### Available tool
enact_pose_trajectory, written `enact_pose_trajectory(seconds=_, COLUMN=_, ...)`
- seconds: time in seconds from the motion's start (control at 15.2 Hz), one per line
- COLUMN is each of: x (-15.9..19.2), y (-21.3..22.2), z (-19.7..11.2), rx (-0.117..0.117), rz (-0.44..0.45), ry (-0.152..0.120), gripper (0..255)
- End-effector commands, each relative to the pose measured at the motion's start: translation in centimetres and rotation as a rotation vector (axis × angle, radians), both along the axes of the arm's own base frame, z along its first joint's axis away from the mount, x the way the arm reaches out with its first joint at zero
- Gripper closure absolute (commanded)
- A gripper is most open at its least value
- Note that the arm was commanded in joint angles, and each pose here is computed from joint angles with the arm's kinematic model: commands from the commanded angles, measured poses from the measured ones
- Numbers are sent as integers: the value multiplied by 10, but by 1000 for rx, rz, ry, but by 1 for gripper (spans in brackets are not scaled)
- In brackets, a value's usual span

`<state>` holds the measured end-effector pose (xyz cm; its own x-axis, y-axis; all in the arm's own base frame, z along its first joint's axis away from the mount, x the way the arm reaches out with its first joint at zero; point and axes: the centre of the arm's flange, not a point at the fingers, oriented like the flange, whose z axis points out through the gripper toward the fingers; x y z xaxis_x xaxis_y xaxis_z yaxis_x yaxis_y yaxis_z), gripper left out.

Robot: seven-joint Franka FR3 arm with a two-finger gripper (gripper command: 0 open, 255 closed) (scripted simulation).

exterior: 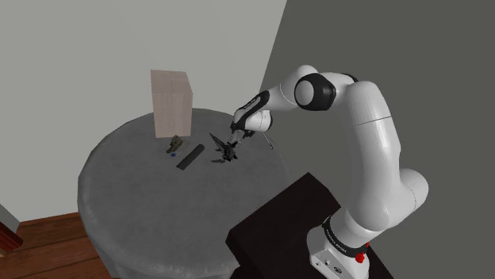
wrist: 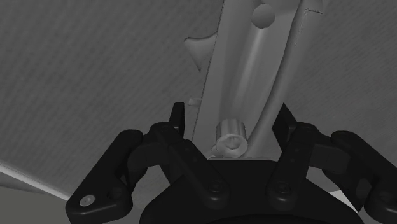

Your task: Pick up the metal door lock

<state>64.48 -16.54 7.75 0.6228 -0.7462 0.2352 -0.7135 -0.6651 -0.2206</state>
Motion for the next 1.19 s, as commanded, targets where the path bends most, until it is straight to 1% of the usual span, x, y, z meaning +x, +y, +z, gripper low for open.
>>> enact_pose_trajectory(seconds=0.0, x=0, y=0, z=-1, rx=0, rz=0, ry=1, gripper=255)
enact_pose_trajectory(seconds=0.99, x=0, y=0, z=79, rx=0, rz=0, ry=1, gripper=255)
enact_pose_trajectory(seconds=1.12, x=0, y=0, z=79, rx=0, rz=0, ry=1, gripper=255)
